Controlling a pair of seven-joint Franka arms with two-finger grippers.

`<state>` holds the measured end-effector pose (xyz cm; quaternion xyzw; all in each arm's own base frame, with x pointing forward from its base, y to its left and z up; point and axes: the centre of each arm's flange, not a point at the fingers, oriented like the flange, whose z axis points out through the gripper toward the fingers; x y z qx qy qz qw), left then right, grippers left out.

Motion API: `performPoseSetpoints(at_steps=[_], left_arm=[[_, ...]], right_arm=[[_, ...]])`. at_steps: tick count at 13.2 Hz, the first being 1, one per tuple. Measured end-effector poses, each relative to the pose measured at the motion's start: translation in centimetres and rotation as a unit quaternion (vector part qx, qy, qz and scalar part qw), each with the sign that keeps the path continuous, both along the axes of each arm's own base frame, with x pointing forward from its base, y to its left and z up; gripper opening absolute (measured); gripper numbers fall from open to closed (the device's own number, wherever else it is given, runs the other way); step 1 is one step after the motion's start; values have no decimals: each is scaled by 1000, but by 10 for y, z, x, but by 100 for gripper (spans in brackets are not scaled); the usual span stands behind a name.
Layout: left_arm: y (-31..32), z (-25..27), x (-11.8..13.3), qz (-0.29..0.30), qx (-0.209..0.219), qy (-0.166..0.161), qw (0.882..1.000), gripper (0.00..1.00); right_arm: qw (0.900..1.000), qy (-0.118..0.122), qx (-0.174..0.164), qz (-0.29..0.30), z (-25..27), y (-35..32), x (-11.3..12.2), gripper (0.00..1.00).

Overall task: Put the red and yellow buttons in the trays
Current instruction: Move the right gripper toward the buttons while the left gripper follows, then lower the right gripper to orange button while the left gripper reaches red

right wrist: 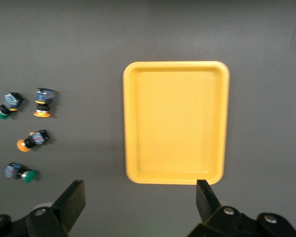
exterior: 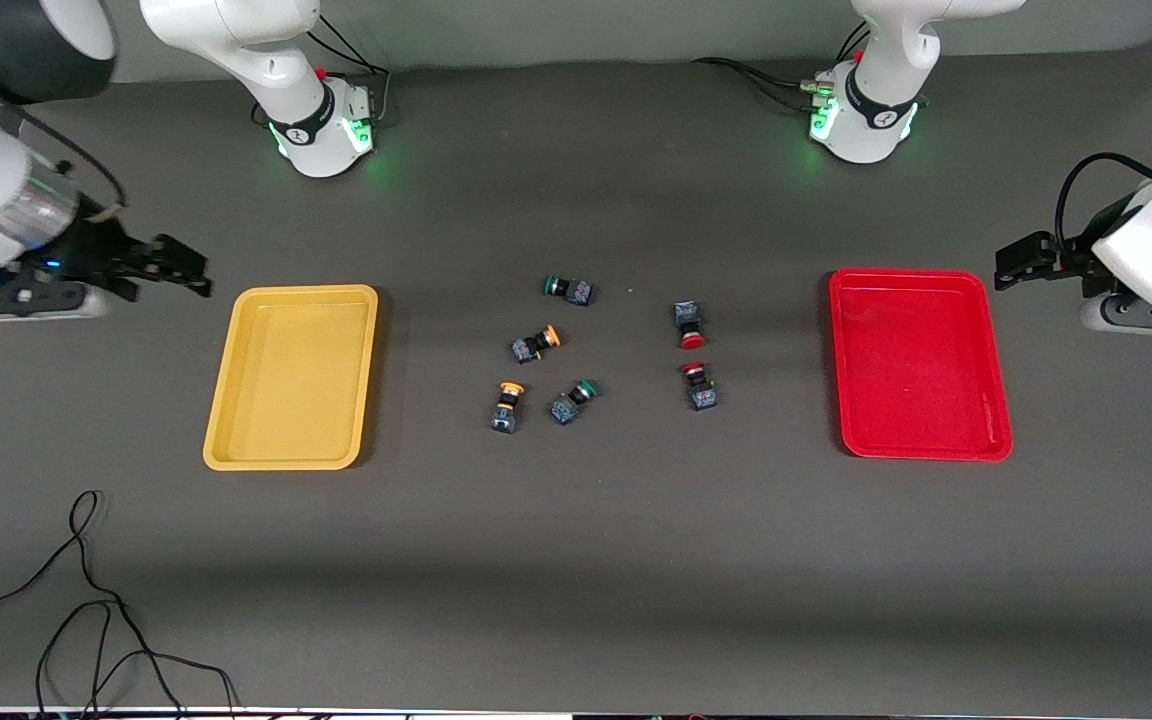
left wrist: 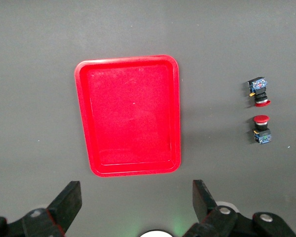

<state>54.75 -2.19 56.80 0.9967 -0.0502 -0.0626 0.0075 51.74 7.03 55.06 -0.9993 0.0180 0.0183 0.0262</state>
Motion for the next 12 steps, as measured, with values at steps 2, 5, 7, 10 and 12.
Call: performPoseSetpoints(at_steps=[2, 5, 7, 10, 12], left_arm=[[-1, 0, 0, -1, 0, 0, 1000, 100], [-6, -3, 0, -6, 0, 3, 1000, 100], [-26, -15, -3, -15, 0, 14, 1000, 100], [-105, -45, -15, -4, 11, 21, 1000, 100], [-178, -68, -33, 10, 16, 3, 1000, 100]], right_arm=[[1000, 14, -6, -18, -16, 58, -3, 100], [997, 32, 1, -72, -56, 134, -4, 100], [993, 44, 0, -112, -91, 177, -8, 100], [984, 39, 20, -172, -159, 210, -6, 100], [976, 46, 33, -210, -207, 232, -7, 100]])
